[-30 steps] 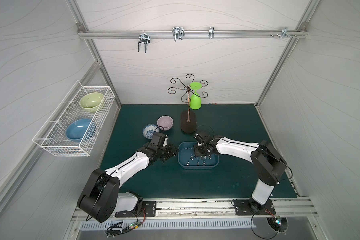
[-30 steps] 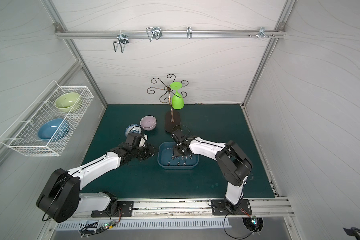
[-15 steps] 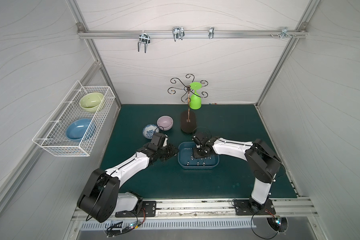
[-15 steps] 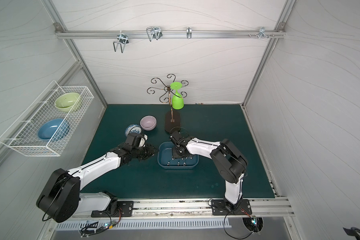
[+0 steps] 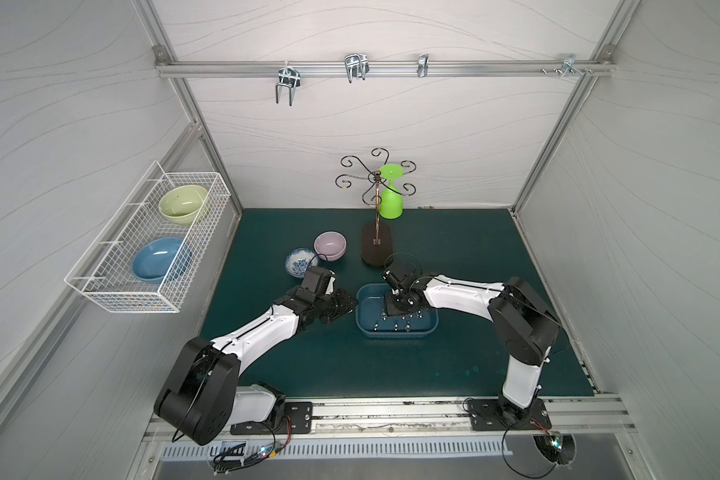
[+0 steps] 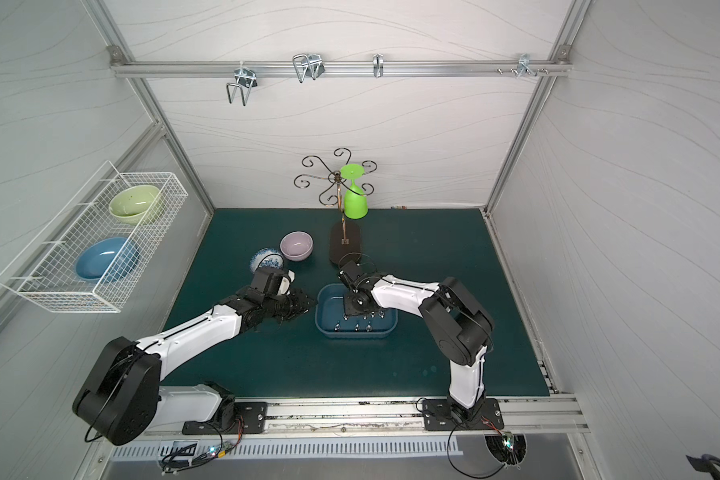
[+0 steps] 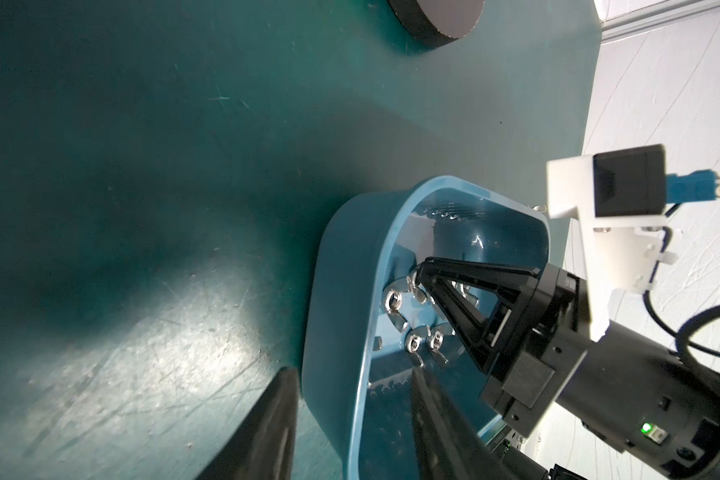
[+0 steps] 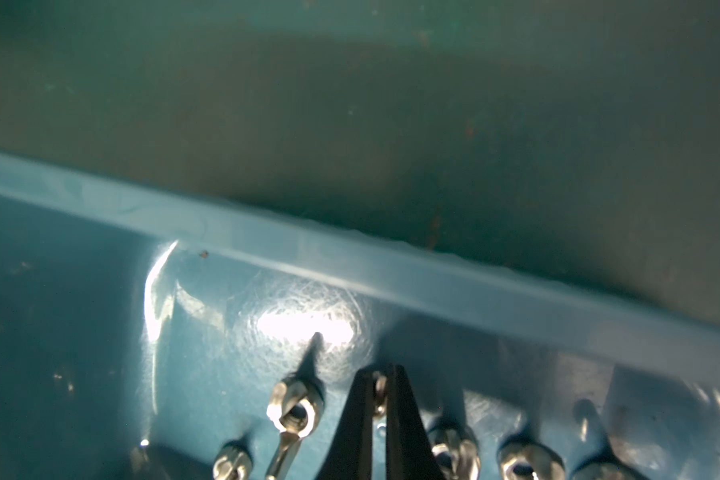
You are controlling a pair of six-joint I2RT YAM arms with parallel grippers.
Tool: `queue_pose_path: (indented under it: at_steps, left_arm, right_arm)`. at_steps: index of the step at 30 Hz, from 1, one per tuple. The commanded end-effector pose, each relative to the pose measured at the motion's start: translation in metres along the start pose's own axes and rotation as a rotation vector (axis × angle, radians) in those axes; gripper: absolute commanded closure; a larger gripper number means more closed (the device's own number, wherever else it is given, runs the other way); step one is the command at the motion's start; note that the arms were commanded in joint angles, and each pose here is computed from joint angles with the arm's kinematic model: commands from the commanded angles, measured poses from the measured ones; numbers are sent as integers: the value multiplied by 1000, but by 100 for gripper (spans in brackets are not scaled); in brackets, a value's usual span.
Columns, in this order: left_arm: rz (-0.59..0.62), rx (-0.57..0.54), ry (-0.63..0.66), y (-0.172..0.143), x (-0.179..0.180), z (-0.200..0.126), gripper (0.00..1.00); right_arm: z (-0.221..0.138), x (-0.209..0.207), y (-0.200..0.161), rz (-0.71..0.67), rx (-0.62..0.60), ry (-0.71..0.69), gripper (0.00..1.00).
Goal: Take out the wing nut from the storage box
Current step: Pick up the wing nut from the storage box, then place the wing nut at the center of the board.
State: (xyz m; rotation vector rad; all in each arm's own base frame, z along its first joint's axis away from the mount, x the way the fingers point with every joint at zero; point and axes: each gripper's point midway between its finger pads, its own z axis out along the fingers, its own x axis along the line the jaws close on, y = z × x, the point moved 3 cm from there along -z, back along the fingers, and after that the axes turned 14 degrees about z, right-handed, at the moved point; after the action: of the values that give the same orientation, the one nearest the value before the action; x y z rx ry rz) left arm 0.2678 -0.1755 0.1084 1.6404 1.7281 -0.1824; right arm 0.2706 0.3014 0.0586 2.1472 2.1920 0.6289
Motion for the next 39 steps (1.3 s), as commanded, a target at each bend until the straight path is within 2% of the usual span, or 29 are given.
queue_pose_path:
  at_steps: [1,8,19,24,30,34,39]
  left_arm:
    - [11,-34,-22,7,-5,-2,52]
    - [10,-36,-40,10,-8,-1,52]
    - [32,-60,-79,20,-21,-6,52]
    - [92,-21,-123,15,-47,2,53]
    - [229,49,-199,-3,-103,20,53]
    - [300,98,-246,-16,-136,32,53]
    - [336,140,-291,-25,-159,42,53]
  right_arm:
    - [-2,1,1,-5,-23,-12,99]
    - [-28,9,17,-33,-98,15,100]
    - [-59,-5,27,-25,-170,-3,100]
    - [-75,-52,33,57,-206,-82,100]
    - [-99,-130,33,212,-238,-188,100]
    - [-101,-173,34,326,-246,-236,100]
    - [-98,-215,28,438,-225,-299,100]
